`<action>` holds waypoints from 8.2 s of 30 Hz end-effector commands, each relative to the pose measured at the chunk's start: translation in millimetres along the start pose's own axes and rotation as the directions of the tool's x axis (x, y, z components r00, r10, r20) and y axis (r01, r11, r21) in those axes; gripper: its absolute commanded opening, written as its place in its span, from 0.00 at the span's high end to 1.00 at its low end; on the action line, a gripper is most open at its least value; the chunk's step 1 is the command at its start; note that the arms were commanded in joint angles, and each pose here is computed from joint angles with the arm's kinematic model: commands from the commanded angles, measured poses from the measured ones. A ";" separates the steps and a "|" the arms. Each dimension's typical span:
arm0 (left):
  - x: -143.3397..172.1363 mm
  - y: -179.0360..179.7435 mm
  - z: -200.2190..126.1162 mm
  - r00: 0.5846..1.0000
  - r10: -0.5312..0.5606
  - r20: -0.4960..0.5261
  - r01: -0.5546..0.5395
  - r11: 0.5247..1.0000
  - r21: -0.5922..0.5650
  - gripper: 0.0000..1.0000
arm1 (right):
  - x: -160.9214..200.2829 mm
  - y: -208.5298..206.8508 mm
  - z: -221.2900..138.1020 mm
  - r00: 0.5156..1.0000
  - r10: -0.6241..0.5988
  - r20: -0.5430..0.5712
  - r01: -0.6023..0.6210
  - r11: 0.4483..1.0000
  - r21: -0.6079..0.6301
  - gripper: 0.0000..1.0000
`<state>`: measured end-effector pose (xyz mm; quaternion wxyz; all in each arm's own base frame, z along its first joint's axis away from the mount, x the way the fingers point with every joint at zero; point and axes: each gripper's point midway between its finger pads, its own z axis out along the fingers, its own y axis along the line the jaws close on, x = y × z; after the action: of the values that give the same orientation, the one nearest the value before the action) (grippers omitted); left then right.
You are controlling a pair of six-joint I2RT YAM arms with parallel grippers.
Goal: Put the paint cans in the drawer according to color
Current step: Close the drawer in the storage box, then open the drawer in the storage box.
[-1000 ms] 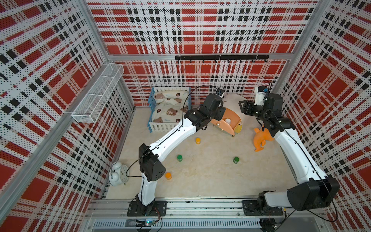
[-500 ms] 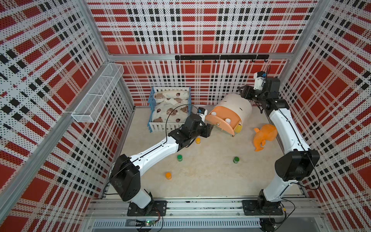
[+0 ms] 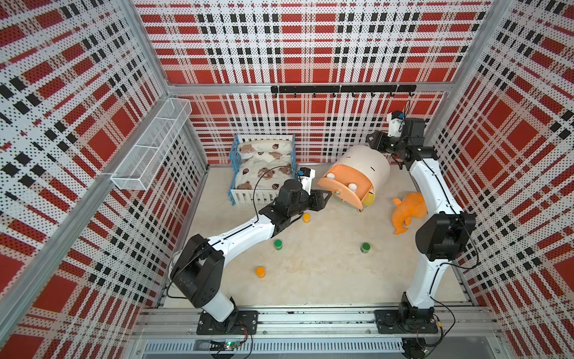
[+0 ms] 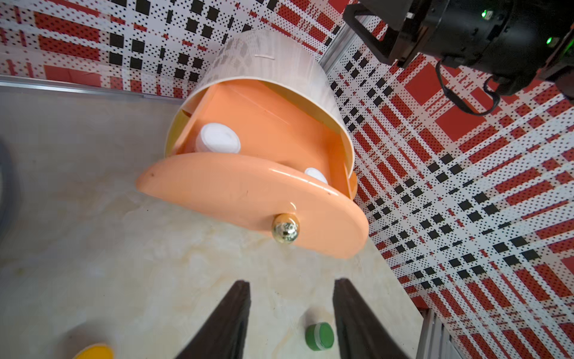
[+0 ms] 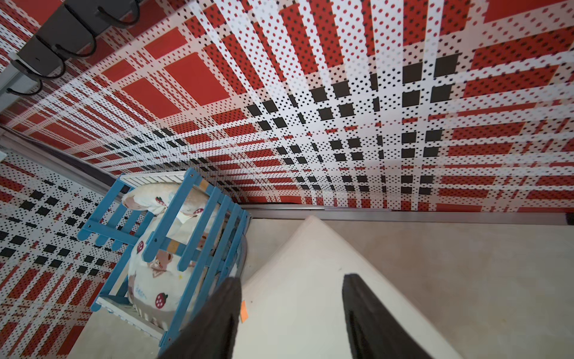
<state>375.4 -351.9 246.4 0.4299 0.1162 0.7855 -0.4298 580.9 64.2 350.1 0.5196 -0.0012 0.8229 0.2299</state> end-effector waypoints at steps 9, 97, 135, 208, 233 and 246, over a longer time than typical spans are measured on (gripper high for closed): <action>15.1 -9.9 44.6 0.999 -0.042 -0.033 0.044 0.995 0.091 0.57 | 7.6 -15.5 10.7 0.999 -0.021 -0.040 0.021 1.000 0.002 0.41; -40.1 0.2 149.9 0.996 -0.008 0.091 0.003 0.998 0.059 0.75 | 83.6 -43.9 56.9 0.973 -0.130 -0.190 0.121 0.991 -0.058 0.49; -3.5 35.5 149.1 0.998 0.020 0.066 -0.018 0.999 -0.038 0.49 | 81.6 -45.5 52.1 0.972 -0.137 -0.189 0.133 0.991 -0.036 0.49; 50.6 43.9 134.5 0.999 0.046 0.019 -0.045 0.998 -0.035 0.85 | 87.6 -43.6 52.2 0.970 -0.124 -0.208 0.115 0.992 -0.052 0.50; 74.1 48.6 76.8 0.995 0.076 -0.071 -0.076 0.997 0.004 0.86 | 93.6 -46.6 54.2 0.970 -0.111 -0.219 0.103 0.994 -0.046 0.50; 60.5 59.8 67.3 0.995 0.058 -0.080 -0.056 0.998 0.021 0.87 | 95.6 -46.4 54.4 0.969 -0.107 -0.221 0.098 0.994 -0.050 0.50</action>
<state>426.4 -371.8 150.0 0.4262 0.1378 0.7877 -0.4230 600.7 68.3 269.8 0.4828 -0.0963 0.8430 0.2166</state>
